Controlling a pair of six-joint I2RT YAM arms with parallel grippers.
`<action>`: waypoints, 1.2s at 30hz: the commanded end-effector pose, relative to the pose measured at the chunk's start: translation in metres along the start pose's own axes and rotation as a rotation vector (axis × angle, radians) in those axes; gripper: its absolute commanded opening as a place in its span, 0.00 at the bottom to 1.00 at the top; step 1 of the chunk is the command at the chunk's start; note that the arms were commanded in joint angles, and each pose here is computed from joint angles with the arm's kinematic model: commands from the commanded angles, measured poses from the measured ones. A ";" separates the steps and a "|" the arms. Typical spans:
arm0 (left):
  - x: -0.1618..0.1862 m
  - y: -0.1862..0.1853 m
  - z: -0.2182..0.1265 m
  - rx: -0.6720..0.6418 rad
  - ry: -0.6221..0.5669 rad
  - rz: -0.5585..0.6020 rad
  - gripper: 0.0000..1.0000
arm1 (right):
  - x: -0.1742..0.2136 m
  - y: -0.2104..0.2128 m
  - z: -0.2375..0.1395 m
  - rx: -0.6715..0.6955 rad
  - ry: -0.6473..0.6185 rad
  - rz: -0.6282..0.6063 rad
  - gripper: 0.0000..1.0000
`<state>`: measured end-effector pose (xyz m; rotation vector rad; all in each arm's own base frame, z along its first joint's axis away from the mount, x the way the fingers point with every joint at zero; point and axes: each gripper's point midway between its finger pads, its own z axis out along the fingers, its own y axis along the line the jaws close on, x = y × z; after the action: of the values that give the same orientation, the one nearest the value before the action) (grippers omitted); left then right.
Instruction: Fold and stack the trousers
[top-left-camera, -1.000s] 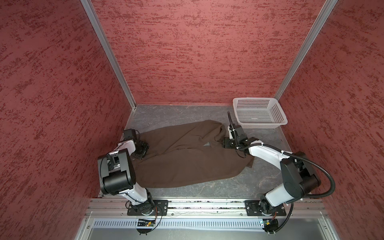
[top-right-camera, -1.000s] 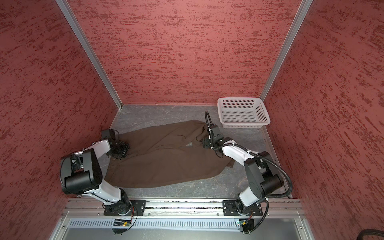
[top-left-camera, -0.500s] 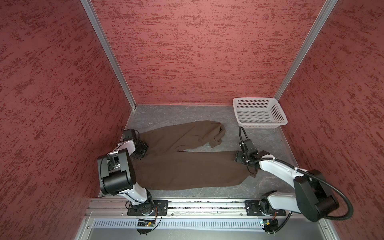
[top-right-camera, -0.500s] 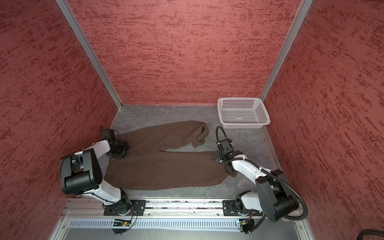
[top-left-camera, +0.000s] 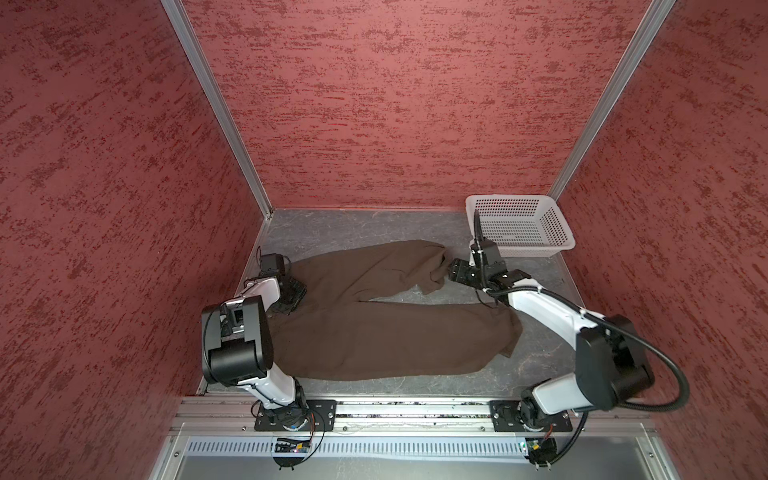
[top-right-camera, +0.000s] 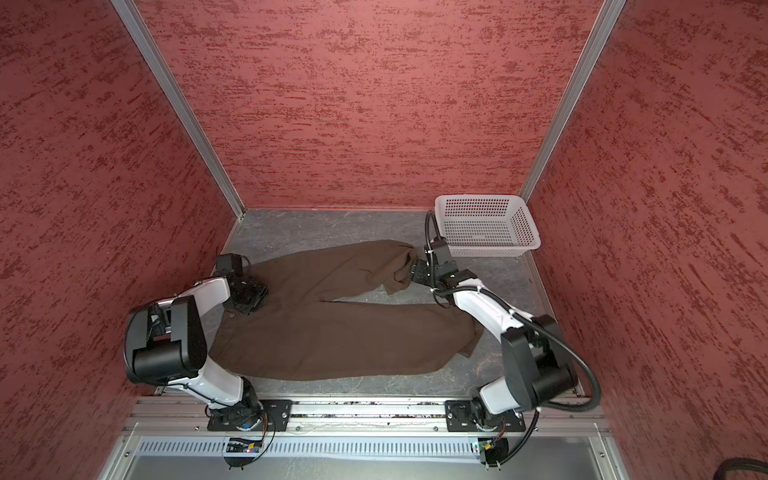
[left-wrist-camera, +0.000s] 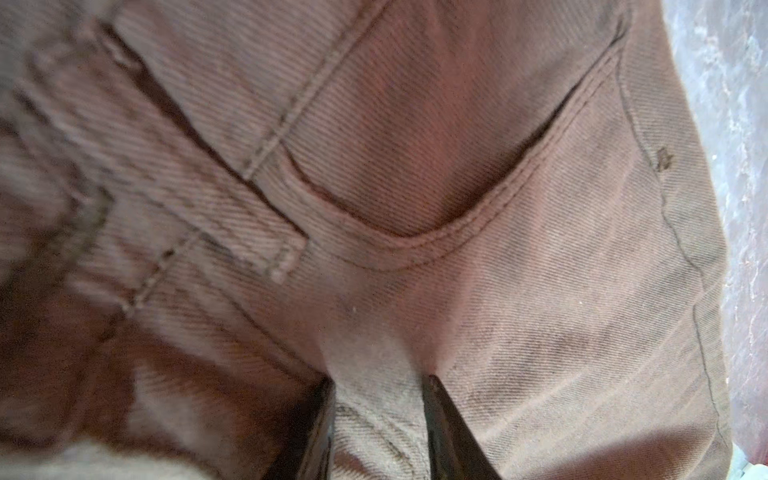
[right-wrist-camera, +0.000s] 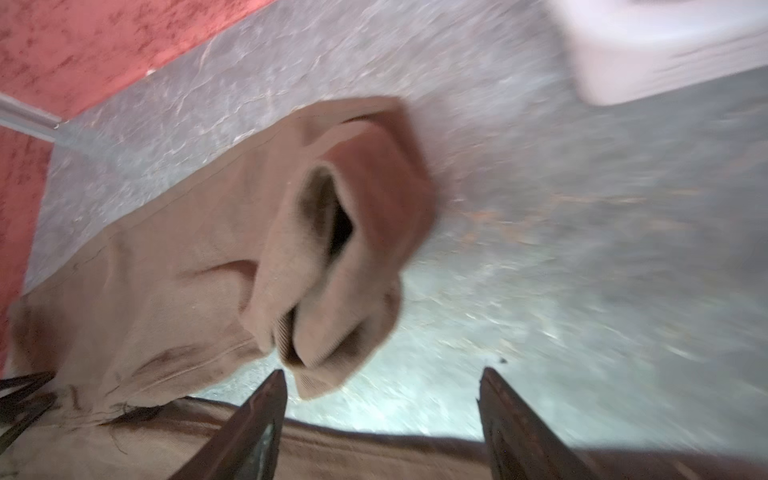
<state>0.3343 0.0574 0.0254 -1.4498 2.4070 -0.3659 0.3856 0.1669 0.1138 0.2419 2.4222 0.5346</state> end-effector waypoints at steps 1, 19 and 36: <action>0.012 0.008 0.014 -0.044 0.055 -0.012 0.37 | -0.005 0.038 0.020 -0.175 0.016 0.005 0.73; 0.005 0.019 0.012 -0.097 0.049 -0.012 0.36 | -0.061 0.005 -0.021 0.109 -0.132 -0.177 0.00; -0.015 0.046 0.003 -0.145 0.011 -0.036 0.34 | -0.066 -0.083 -0.139 0.496 -0.459 -0.210 0.12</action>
<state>0.3315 0.0773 0.0240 -1.5081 2.4017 -0.3735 0.3510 0.0533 0.2182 0.2142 2.0757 -0.0761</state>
